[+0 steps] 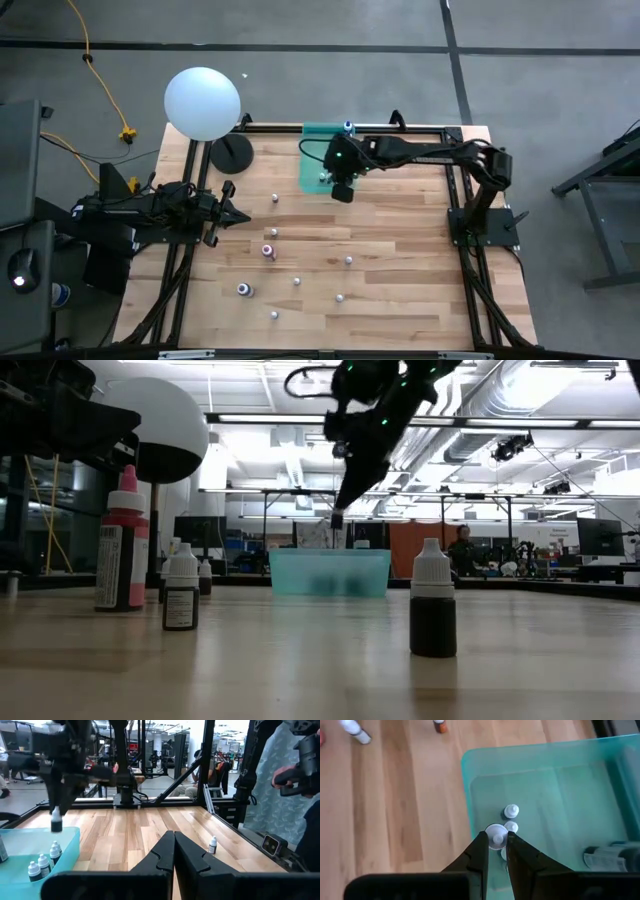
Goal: Pick & Place food coloring
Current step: Put the green food coloring bottle into the light blue bin
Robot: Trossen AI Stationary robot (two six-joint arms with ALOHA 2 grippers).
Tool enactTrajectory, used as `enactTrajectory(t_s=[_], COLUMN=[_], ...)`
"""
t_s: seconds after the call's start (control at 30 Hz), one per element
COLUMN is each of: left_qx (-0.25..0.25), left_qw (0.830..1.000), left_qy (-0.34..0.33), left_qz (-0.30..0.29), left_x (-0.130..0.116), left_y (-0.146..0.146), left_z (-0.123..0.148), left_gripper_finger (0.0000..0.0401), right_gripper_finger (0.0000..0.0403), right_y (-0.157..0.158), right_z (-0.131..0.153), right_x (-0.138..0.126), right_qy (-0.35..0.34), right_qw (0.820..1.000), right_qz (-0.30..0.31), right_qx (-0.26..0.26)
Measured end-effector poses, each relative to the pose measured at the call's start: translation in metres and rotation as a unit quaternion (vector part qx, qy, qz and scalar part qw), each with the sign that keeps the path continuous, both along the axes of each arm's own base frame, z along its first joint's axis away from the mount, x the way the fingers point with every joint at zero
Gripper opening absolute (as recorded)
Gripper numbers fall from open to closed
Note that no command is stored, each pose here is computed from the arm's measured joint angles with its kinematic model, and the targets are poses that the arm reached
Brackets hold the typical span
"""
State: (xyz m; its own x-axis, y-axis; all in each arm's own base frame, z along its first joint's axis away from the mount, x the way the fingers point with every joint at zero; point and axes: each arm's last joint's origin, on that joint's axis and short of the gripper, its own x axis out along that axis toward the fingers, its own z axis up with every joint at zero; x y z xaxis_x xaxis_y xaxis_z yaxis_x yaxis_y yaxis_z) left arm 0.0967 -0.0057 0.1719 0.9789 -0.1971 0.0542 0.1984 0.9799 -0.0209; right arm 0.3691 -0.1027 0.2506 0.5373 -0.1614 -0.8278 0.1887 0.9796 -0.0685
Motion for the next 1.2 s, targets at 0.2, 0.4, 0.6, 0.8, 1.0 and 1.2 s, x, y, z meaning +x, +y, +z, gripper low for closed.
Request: enactTrajectory(t_s=[0.2, 0.4, 0.6, 0.8, 1.0, 1.2], left_qx=[0.0, 0.0, 0.0, 0.0, 0.0, 0.0], left_qw=[1.0, 1.0, 1.0, 1.0, 1.0, 1.0], left_qy=[0.0, 0.0, 0.0, 0.0, 0.0, 0.0], left_qz=[0.0, 0.0, 0.0, 0.0, 0.0, 0.0], left_x=[0.0, 0.0, 0.0, 0.0, 0.0, 0.0], left_y=[0.0, 0.0, 0.0, 0.0, 0.0, 0.0], left_z=[0.0, 0.0, 0.0, 0.0, 0.0, 0.0], left_gripper_finger=[0.0001, 0.0001, 0.0001, 0.0001, 0.0001, 0.0001], right_gripper_finger=[0.005, 0.0049, 0.0054, 0.0052, 0.0057, 0.0052], right_y=[-0.015, -0.025, -0.027, -0.026, -0.025, -0.02], right_z=[-0.021, -0.039, -0.04, -0.04, -0.041, -0.041], right_x=[0.017, 0.021, 0.021, 0.021, 0.021, 0.023], right_qy=[0.022, 0.04, 0.039, 0.038, 0.037, 0.036], right_qw=[1.0, 0.998, 0.997, 0.997, 0.997, 0.998], right_qz=[-0.012, -0.04, -0.049, -0.045, -0.04, -0.032], right_qx=[0.011, 0.028, 0.034, 0.041, 0.047, 0.05])
